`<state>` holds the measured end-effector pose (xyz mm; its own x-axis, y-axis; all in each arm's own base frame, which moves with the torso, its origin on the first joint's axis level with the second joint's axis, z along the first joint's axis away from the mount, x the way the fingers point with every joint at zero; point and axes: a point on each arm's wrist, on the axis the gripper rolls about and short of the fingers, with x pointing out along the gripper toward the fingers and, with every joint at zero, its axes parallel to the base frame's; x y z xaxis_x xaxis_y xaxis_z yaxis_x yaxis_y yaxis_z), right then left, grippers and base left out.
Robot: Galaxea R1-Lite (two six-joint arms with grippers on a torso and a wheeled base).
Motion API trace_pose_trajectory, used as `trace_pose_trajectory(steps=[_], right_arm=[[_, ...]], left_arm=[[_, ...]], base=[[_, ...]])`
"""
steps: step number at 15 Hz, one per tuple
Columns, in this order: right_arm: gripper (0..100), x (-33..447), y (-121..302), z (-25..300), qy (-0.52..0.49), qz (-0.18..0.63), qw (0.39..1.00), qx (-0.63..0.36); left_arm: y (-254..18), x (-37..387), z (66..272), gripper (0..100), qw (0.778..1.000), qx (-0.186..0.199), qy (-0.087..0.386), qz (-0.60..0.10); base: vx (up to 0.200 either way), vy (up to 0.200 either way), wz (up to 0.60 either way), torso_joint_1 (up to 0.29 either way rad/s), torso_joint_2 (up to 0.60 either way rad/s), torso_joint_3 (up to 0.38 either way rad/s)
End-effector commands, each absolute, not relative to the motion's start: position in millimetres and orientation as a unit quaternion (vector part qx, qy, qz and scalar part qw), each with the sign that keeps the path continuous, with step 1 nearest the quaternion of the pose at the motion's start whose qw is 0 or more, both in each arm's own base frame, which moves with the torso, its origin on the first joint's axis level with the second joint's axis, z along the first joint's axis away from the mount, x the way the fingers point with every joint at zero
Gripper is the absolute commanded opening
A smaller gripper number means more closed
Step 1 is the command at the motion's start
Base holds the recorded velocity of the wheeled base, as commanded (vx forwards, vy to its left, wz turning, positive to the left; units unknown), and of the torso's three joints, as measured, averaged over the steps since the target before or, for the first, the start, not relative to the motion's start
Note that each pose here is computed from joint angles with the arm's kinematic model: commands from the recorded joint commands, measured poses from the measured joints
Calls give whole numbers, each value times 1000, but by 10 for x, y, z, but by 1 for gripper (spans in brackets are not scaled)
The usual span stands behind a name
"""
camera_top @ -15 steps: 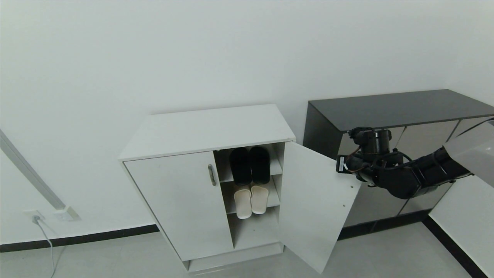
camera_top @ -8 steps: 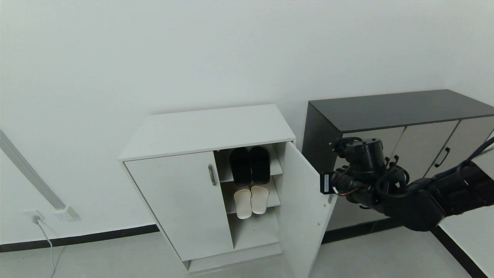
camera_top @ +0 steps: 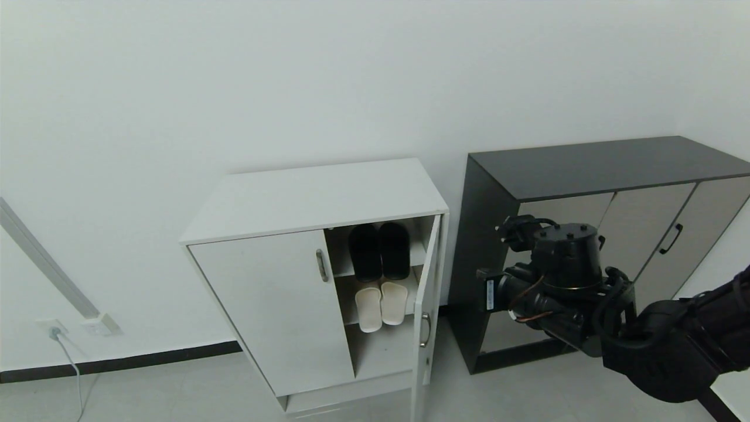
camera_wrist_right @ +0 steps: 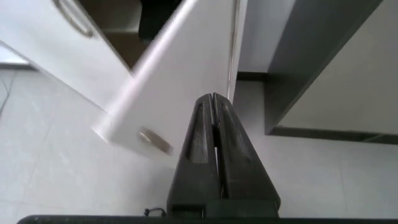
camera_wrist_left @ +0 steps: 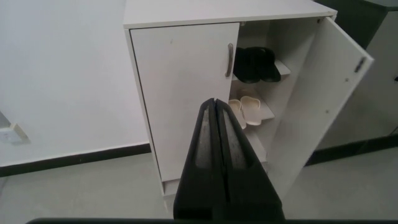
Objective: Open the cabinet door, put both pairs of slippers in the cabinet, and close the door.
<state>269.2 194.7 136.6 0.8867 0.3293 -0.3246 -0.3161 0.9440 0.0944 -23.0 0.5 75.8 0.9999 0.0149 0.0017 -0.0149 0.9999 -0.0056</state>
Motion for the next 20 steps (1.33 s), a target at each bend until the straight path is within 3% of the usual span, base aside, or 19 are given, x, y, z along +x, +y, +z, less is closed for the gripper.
trace_pose_trajectory(steps=[1,8,14,20], right_arm=[[0,2638,1925,1355,174,168,970,16],[0,2532,2024,1278,185,187,965,-6],[0,2448,2078,1237,177,207,962,-11],[0,2450,2023,1192,169,207,964,-17]], left_arm=[[5,-229,757,0,1000,-3,0,8],[5,-229,757,0,1000,-3,0,8],[4,-229,757,0,1000,-2,0,7],[4,-229,757,0,1000,-2,0,7]], base=[[0,0,0,0,0,0],[0,0,0,0,0,0],[0,0,600,2,3,3],[0,0,0,0,0,0]])
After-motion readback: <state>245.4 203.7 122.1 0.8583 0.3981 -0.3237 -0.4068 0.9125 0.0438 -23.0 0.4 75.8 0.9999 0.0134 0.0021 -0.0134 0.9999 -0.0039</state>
